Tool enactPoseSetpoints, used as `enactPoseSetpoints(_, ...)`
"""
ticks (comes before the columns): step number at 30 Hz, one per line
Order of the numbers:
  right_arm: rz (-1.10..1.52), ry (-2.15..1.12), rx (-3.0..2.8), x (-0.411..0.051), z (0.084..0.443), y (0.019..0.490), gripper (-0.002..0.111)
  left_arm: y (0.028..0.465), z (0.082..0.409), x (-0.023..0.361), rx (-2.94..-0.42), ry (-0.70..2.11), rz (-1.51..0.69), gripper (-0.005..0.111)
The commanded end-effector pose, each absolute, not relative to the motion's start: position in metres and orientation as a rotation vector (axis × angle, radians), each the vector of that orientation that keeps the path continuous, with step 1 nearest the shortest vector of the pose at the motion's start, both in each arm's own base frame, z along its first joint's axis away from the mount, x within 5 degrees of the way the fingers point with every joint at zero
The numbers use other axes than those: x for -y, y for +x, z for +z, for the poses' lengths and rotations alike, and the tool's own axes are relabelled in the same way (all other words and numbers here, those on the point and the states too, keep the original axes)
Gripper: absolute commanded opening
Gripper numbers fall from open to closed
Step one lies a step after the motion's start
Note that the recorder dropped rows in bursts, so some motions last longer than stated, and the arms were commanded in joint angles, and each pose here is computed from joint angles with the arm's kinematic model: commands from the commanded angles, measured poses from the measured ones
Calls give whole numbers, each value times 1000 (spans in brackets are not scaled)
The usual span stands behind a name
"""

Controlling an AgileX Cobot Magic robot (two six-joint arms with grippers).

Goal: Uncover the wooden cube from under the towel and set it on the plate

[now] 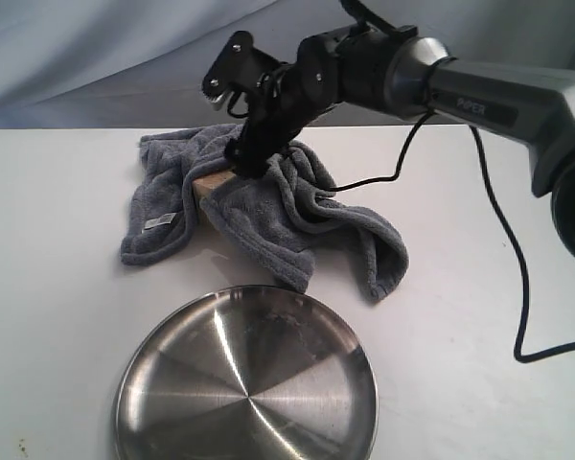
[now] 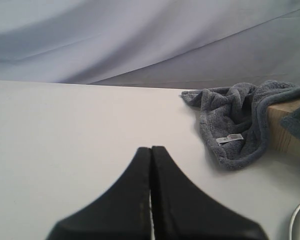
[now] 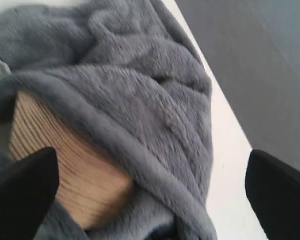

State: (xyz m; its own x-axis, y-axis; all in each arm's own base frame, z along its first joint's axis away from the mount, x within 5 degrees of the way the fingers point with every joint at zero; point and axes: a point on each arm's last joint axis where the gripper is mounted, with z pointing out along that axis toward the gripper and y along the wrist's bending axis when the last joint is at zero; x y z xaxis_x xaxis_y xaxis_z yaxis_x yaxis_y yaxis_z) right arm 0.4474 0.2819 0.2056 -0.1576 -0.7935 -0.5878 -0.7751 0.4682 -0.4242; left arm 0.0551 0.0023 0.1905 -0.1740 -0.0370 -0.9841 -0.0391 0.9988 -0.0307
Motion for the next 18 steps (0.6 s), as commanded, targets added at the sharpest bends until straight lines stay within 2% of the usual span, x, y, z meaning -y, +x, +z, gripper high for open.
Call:
enactPoseSetpoints(1, -48, -1314, -1760, -303, 210, 444, 93, 55, 189, -2, -1745, -60, -3, 0)
enactPoseSetpoints(8, -87, -1360, -1738, -307, 193, 447, 93, 55, 189, -2, -1745, -60, -3, 0)
enactPoseSetpoints(18, -135, -1440, -1730, -307, 188, 445, 93, 55, 189, -2, -1745, -60, -3, 0)
